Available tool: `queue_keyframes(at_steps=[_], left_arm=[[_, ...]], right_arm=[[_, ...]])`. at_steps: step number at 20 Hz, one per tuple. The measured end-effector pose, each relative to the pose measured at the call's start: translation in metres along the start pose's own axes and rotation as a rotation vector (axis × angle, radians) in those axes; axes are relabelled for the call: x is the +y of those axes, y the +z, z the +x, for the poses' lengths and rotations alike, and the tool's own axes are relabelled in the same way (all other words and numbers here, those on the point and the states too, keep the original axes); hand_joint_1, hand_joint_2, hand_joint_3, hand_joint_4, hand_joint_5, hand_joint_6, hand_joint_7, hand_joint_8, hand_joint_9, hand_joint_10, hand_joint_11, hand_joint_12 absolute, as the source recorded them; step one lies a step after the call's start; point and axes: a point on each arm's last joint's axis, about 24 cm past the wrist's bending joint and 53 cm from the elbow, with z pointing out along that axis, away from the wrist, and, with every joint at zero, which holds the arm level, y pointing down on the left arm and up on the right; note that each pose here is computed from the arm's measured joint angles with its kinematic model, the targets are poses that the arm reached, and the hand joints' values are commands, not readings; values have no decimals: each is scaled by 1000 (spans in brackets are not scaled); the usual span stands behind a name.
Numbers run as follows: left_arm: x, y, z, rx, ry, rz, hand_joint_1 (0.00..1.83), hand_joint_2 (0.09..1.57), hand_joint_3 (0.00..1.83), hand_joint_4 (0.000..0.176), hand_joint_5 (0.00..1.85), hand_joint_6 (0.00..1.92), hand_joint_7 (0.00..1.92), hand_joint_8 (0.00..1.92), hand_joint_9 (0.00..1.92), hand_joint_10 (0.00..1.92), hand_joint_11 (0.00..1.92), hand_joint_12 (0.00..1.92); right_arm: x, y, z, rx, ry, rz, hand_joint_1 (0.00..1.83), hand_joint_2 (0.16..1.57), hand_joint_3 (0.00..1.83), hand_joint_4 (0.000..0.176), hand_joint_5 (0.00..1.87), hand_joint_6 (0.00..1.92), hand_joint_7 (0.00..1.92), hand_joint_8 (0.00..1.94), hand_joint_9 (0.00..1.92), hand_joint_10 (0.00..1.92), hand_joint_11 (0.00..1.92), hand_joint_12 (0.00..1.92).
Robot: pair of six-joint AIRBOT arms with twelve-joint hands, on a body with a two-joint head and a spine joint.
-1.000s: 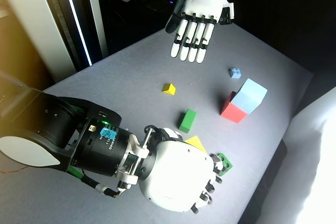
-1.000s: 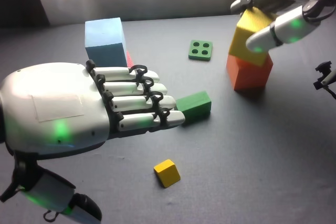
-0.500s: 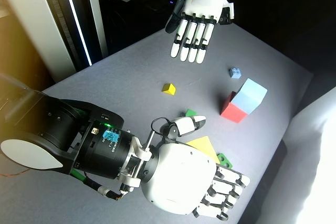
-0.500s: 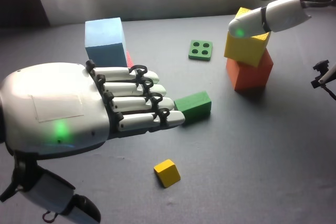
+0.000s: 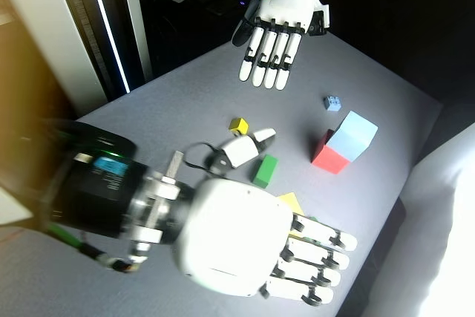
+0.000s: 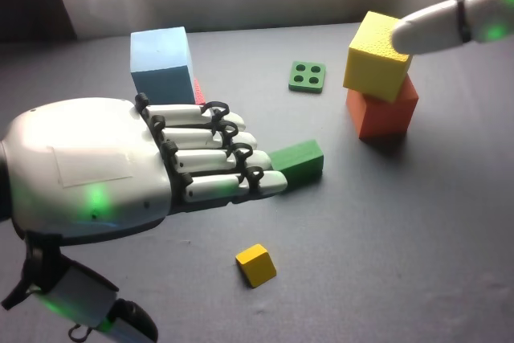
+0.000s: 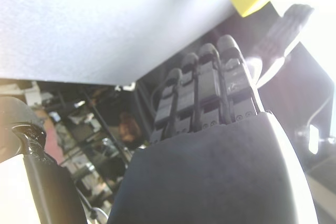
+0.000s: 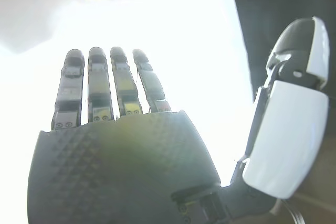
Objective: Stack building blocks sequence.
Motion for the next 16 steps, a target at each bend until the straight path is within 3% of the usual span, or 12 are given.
queue_keyframes(at_steps=[2,10,14,16], left_arm=[[1,0,-3,-11,-15,-3,520,854,0,0,30,2,112,2,107,1,0,257],[-2,1,-16,-48,-32,8,531,854,0,0,29,1,106,3,101,2,0,270],[-1,0,-16,-48,-42,8,508,863,3,0,19,0,94,0,94,0,0,230],[-2,0,-17,-49,-42,11,518,857,0,0,47,5,117,4,119,5,0,332]], right_arm=[[10,-22,3,21,-74,-56,393,671,0,0,0,0,0,0,0,0,0,0],[28,-84,40,134,-251,-120,407,692,0,0,0,0,0,0,0,0,0,0],[30,-96,33,124,-252,-134,456,742,17,0,0,0,0,0,0,0,0,0],[25,-99,41,153,-266,-129,490,750,17,0,0,0,0,0,0,0,0,0]])
